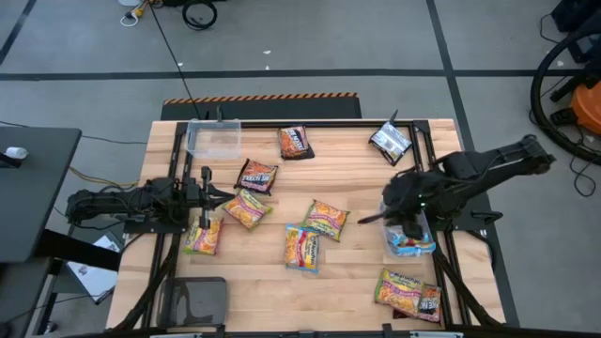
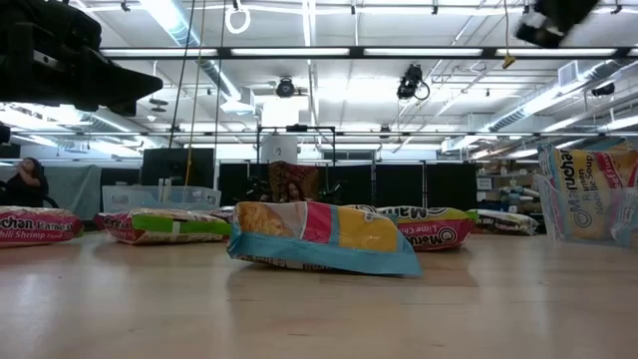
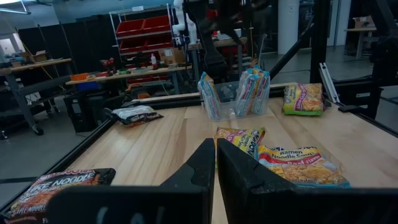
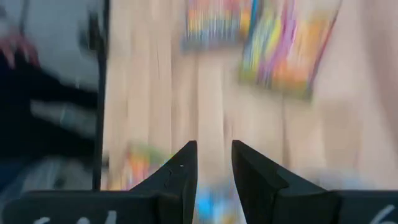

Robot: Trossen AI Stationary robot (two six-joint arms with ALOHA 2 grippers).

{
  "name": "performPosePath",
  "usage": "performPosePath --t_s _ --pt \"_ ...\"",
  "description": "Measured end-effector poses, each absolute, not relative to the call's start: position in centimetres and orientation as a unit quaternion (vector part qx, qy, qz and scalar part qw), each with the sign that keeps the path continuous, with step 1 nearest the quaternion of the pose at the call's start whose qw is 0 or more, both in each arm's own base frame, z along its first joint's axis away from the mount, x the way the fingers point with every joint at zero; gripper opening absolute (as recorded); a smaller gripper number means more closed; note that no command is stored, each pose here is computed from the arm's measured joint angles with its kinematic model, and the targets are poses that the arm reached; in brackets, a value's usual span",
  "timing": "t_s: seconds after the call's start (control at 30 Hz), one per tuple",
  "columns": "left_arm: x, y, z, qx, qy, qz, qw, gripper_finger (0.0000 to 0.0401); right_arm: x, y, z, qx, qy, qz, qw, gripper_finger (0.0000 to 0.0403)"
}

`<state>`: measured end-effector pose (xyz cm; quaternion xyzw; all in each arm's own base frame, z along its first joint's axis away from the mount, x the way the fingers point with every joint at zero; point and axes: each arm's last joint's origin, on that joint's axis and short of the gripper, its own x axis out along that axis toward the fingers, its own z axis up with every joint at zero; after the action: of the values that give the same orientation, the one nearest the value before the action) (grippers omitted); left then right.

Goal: Sort Maruchan noodles
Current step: Put the blue noodle pack into the bottom transparent bin

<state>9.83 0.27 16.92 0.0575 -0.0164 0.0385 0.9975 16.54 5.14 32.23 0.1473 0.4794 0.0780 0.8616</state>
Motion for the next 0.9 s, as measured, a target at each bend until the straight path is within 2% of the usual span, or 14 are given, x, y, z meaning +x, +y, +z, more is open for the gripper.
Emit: performPosePath --t_s 0.13,0.27,0.4,0.57,0.77,0.9 --pt "9.8 0.3 16.9 0.057 -0.016 0.039 0.997 0.0025 20.0 6.3 32.6 0.135 0.410 0.073 0.899 0.0105" --pt "9.8 0.3 16.9 0.058 -0.017 0.039 0.997 0.0025 24.1 8.0 31.1 0.131 0.379 0.084 0.912 0.0105" --pt "9.8 0.3 16.9 0.057 -0.017 0.039 0.997 0.0025 27.7 8.9 27.9 0.147 0.395 0.024 0.907 0.0105" --pt "9.8 0.3 16.9 0.057 -0.017 0.039 0.997 0.0025 31.3 7.6 23.4 0.154 0.424 -0.047 0.891 0.0107" --pt "9.8 0.3 16.9 0.058 -0.016 0.039 0.997 0.0025 34.3 5.3 19.3 0.191 0.453 -0.033 0.870 0.0131" --pt "9.8 0.3 16.9 0.058 -0.016 0.039 0.997 0.0025 36.3 4.2 18.3 0.185 0.467 -0.018 0.865 0.0163"
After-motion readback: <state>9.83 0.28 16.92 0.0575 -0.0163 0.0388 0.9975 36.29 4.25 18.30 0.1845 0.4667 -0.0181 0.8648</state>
